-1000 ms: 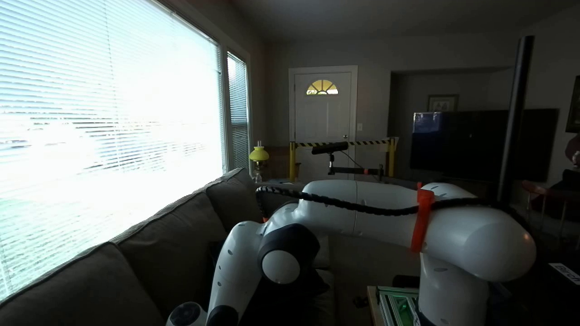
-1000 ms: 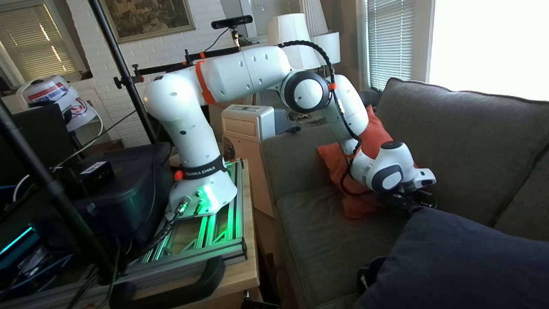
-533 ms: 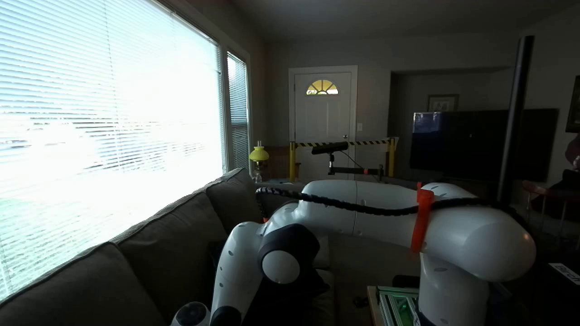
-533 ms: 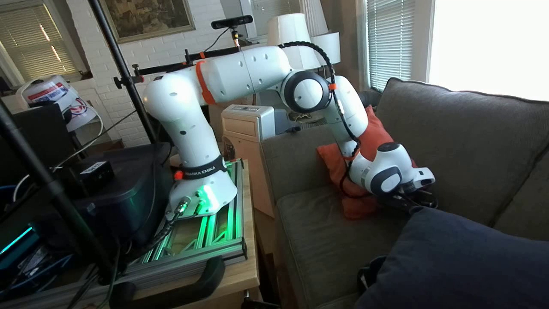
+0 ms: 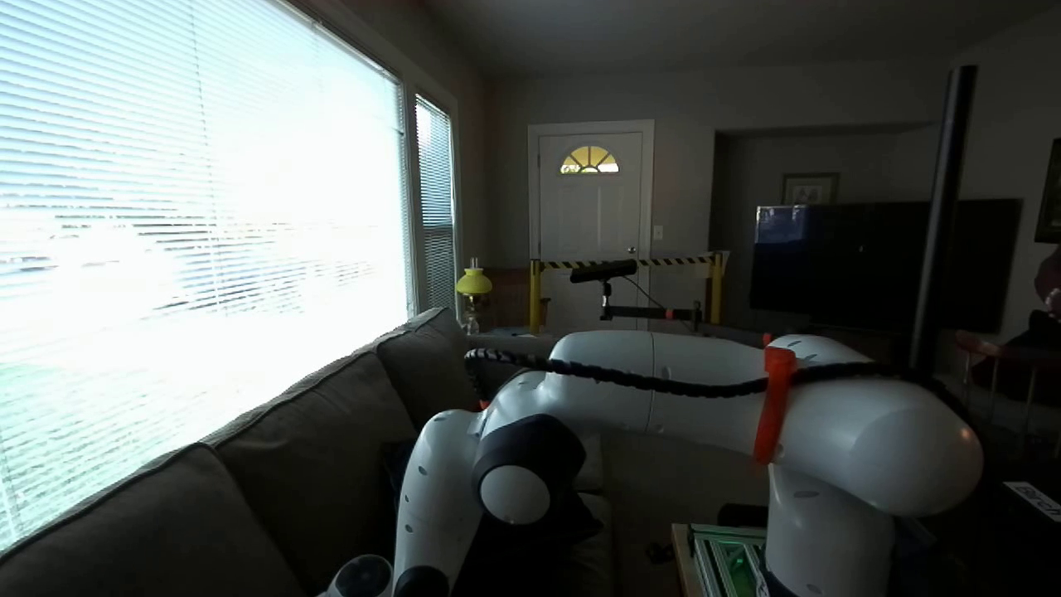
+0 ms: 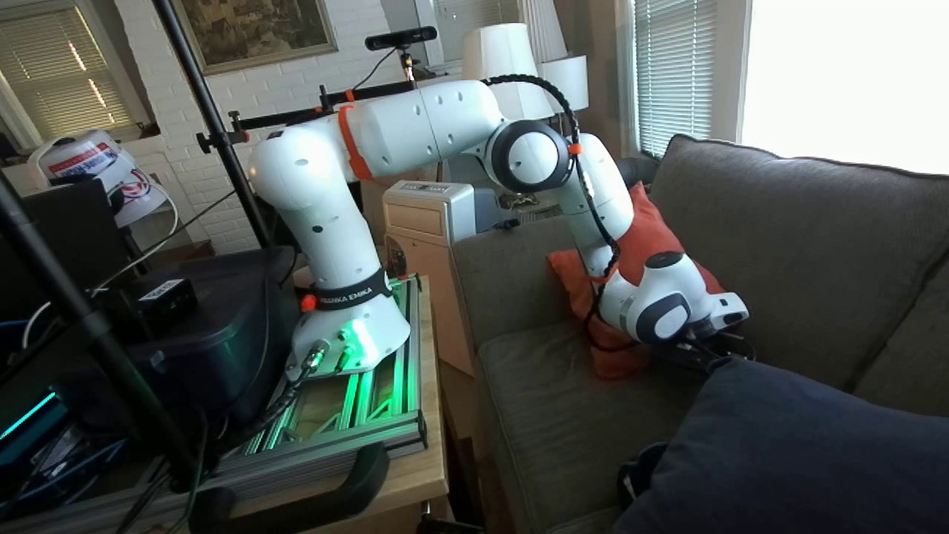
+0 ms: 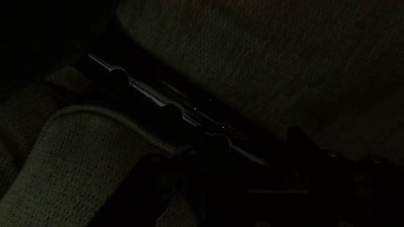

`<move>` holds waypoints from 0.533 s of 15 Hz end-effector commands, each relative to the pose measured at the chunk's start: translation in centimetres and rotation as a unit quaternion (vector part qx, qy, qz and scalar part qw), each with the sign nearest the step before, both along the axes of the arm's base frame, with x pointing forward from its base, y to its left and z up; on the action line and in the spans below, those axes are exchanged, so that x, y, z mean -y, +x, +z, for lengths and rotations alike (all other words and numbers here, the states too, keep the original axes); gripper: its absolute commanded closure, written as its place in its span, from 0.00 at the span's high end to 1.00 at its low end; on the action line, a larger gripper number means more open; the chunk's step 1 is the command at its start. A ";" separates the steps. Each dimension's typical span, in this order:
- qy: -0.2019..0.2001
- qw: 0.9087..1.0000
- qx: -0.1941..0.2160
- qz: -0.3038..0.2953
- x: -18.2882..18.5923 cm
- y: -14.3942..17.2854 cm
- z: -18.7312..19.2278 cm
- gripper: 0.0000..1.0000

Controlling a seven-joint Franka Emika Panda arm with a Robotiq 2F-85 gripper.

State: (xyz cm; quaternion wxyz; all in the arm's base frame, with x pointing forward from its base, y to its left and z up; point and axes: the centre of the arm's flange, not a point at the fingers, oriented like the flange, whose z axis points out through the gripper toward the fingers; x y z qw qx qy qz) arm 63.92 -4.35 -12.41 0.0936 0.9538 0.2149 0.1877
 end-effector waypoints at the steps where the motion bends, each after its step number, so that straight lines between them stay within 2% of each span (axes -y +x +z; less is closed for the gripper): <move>1: -0.010 1.000 0.012 -0.007 0.2 2.1 -6.0 0.38; 2: -0.013 1.000 0.012 -0.004 0.3 2.1 -5.8 0.79; 3: -0.014 1.000 0.010 -0.003 0.4 2.1 -5.7 0.74; 4: -0.011 1.000 0.002 0.001 0.5 2.1 -5.4 0.76; 7: -0.011 1.000 -0.007 0.005 0.6 2.0 -4.3 0.97; 8: -0.012 1.000 -0.015 0.004 0.6 1.9 -3.9 1.00</move>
